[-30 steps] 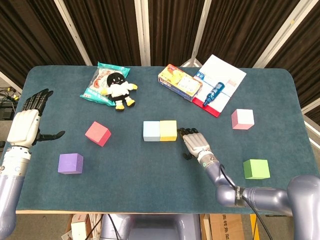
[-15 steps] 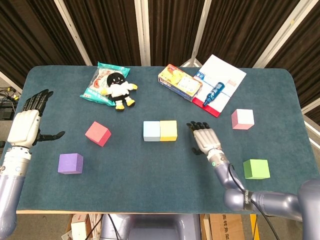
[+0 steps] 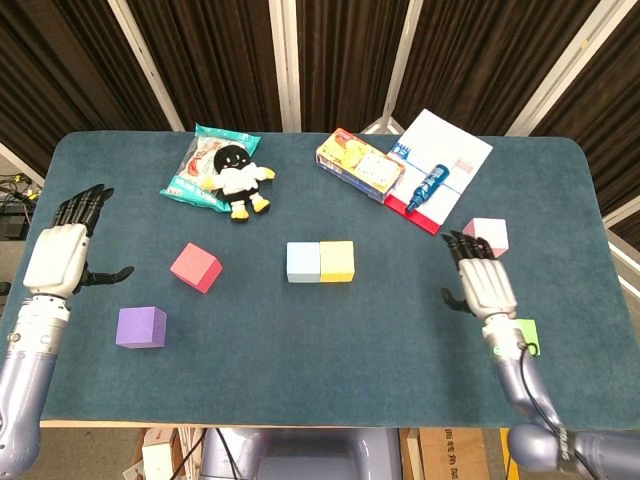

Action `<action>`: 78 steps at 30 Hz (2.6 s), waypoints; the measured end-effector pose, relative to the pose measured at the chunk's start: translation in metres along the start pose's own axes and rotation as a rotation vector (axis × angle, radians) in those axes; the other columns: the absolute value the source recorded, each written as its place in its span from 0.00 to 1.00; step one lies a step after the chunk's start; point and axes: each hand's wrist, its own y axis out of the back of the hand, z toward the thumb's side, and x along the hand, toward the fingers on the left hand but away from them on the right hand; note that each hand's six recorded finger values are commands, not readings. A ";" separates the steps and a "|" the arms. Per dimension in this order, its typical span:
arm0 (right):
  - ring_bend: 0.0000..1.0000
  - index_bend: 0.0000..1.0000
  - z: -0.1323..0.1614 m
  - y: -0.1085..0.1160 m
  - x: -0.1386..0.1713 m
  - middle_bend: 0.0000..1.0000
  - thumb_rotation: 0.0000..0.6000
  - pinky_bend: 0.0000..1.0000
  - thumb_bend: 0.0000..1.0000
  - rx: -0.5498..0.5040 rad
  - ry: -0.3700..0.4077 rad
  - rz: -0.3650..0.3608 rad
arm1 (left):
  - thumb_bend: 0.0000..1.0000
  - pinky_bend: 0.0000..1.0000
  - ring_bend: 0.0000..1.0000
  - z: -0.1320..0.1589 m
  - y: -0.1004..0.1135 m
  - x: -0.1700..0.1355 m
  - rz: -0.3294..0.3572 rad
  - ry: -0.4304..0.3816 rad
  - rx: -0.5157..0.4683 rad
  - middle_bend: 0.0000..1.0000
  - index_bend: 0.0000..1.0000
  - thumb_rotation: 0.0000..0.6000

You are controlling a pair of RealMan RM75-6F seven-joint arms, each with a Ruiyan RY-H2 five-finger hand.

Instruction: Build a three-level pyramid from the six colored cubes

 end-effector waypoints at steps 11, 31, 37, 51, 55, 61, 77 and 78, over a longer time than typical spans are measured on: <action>0.00 0.00 -0.034 0.020 0.030 0.00 1.00 0.00 0.38 -0.071 -0.045 -0.087 | 0.08 0.00 0.00 -0.007 -0.019 0.004 -0.051 0.024 0.042 0.06 0.00 1.00; 0.00 0.00 -0.031 0.026 0.030 0.00 1.00 0.00 0.38 -0.152 -0.027 -0.098 | 0.08 0.00 0.00 -0.015 -0.065 0.045 -0.325 -0.080 0.341 0.12 0.00 1.00; 0.00 0.00 -0.030 0.028 0.030 0.00 1.00 0.00 0.38 -0.159 -0.023 -0.102 | 0.08 0.00 0.00 -0.009 -0.084 0.064 -0.376 -0.151 0.443 0.12 0.00 1.00; 0.00 0.00 -0.031 0.034 0.030 0.00 1.00 0.00 0.38 -0.189 -0.027 -0.124 | 0.08 0.00 0.00 0.027 -0.126 0.086 -0.450 -0.278 0.517 0.14 0.00 1.00; 0.00 0.00 -0.031 0.035 0.030 0.00 1.00 0.00 0.38 -0.195 -0.026 -0.127 | 0.08 0.01 0.00 0.031 -0.137 0.088 -0.469 -0.295 0.535 0.18 0.00 1.00; 0.00 0.00 -0.032 0.037 0.029 0.00 1.00 0.00 0.38 -0.210 -0.029 -0.134 | 0.09 0.04 0.00 0.031 -0.146 0.087 -0.488 -0.287 0.534 0.32 0.01 1.00; 0.00 0.00 -0.027 0.035 0.031 0.00 1.00 0.00 0.38 -0.236 -0.012 -0.124 | 0.15 0.06 0.04 0.035 -0.137 0.089 -0.428 -0.141 0.307 0.43 0.05 1.00; 0.00 0.00 -0.027 0.035 0.031 0.00 1.00 0.00 0.38 -0.237 -0.011 -0.124 | 0.15 0.06 0.04 0.035 -0.136 0.089 -0.422 -0.123 0.285 0.43 0.05 1.00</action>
